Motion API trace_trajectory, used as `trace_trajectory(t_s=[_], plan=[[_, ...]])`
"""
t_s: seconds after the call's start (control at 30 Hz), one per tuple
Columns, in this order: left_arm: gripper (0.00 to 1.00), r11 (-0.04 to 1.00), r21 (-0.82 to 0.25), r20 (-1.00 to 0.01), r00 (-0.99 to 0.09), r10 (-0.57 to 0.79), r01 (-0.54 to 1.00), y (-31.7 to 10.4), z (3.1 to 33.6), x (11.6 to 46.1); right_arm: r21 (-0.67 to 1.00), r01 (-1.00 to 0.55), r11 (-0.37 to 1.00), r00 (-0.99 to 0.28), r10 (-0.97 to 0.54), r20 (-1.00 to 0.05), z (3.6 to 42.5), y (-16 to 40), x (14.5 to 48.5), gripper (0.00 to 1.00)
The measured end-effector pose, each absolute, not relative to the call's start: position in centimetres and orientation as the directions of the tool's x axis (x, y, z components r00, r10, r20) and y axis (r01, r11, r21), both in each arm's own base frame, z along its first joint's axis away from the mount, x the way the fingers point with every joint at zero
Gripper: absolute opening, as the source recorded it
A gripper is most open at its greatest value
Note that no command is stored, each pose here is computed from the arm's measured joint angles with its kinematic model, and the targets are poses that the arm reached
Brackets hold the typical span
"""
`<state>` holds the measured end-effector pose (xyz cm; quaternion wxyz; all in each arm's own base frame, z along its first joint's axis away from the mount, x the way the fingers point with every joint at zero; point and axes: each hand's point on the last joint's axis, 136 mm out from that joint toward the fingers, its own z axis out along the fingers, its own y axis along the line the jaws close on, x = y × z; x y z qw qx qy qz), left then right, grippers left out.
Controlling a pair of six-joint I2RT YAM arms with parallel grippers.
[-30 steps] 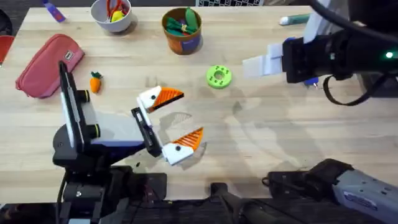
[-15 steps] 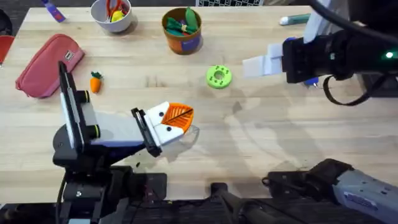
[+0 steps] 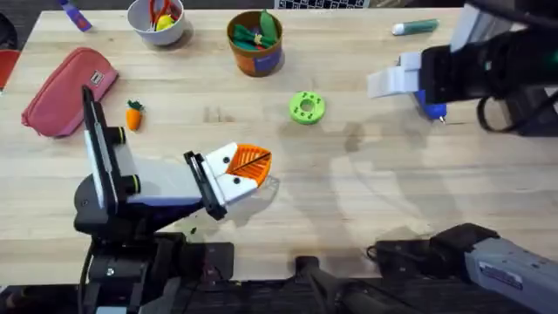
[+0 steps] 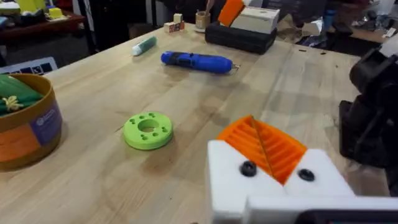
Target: Pick up the gripper from the table and insert it into the empty holder that is missing its gripper. Then pick up a screw, insert it into the mounting hole, and use the screwdriver to tighten it. Finally, clean up the table by picking up the vegetable and placing it into the bucket.
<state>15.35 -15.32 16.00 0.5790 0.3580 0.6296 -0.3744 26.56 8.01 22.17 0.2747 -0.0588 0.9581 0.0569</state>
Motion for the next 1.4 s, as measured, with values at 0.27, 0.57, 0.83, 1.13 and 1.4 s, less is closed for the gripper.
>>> trace_trajectory(t_s=[0.27, 0.57, 0.83, 1.13, 1.4], plan=[[0.007, 0.463, -0.057, -0.997, -0.073, 0.017, 0.884, -15.3, 16.0, 15.4, -0.005, -0.028, 1.0, -0.852, -0.027, -0.524, 24.1, 2.7, 31.9, 0.992], [0.007, 0.463, -0.057, -0.997, -0.073, 0.017, 0.884, -15.3, 16.0, 15.4, -0.081, 0.064, 0.995, -0.916, 0.026, -0.401, 18.4, -4.9, 36.7, 0.992], [0.007, 0.463, -0.057, -0.997, -0.073, 0.017, 0.884, -15.3, 16.0, 15.4, -0.111, 0.042, 0.993, -0.952, 0.006, -0.307, 14.1, -8.4, 39.4, 0.992], [0.007, 0.463, -0.057, -0.997, -0.074, 0.017, 0.884, -15.3, 16.0, 15.4, -0.124, -0.027, 0.992, -0.963, -0.059, -0.262, 11.2, -9.3, 43.2, 0.969], [0.007, 0.463, -0.057, -0.997, -0.073, 0.017, 0.884, -15.3, 16.0, 15.4, -0.097, -0.062, 0.993, -0.983, -0.078, -0.168, 5.6, -9.2, 43.7, 0.945]])
